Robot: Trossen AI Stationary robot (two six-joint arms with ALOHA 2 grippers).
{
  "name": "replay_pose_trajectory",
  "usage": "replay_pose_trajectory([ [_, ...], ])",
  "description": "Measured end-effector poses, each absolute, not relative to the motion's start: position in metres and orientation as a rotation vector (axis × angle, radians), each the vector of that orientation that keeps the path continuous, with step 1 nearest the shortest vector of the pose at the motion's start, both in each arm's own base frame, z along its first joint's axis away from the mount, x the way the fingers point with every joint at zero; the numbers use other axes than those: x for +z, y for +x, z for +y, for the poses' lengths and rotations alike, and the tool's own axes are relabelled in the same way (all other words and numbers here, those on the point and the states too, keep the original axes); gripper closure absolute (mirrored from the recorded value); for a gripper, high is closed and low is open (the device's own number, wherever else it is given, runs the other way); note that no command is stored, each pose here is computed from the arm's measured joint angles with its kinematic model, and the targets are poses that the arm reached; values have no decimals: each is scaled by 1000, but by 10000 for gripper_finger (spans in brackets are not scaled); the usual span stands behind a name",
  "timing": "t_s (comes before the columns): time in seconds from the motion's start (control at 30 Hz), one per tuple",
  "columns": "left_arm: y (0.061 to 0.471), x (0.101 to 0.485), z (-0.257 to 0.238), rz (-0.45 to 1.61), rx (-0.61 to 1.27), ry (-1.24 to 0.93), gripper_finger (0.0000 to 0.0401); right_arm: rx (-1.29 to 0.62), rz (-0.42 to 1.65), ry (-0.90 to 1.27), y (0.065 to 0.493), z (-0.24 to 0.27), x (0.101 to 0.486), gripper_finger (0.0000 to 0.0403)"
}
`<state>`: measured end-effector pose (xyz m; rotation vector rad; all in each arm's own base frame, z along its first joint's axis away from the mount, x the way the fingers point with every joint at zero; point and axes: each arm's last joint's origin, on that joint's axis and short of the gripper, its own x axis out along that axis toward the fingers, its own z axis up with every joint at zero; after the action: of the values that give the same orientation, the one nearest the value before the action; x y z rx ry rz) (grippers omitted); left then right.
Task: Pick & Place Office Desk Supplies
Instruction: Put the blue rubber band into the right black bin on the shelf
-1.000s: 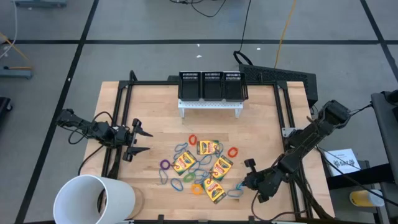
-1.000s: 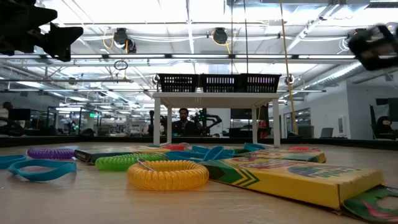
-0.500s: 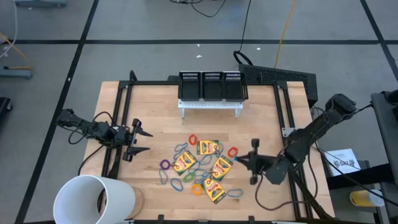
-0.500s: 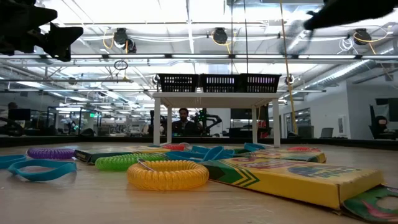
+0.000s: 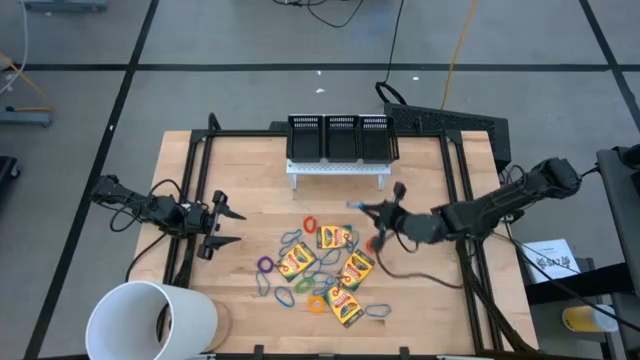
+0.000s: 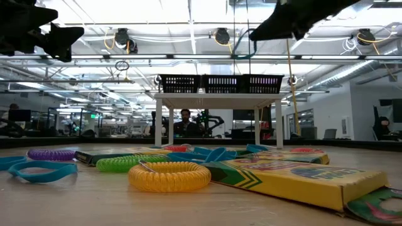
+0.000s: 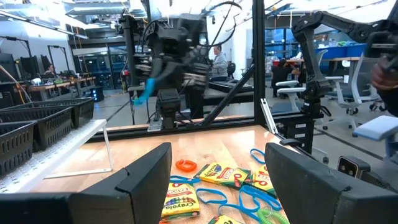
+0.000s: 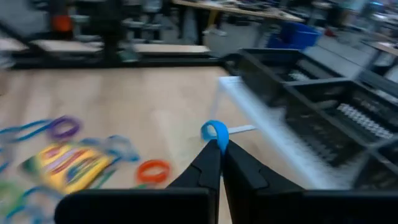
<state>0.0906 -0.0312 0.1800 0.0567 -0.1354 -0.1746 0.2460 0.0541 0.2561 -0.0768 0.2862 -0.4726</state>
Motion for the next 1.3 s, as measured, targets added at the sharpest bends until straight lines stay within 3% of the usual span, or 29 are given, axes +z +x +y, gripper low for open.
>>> replay_pose_trajectory([
  [0.3,91,180,-31,-136,-174,57,132,-648,163,-58,253,8,273,399],
  [0.63,91,180,-31,-136,-174,57,132,-805,78,-66,229,-39,300,399],
  [0.97,91,180,-31,-136,-175,56,132,-863,176,-56,215,-87,292,399],
  [1.3,91,180,-31,-135,-175,57,132,-936,264,-60,207,-103,275,399],
])
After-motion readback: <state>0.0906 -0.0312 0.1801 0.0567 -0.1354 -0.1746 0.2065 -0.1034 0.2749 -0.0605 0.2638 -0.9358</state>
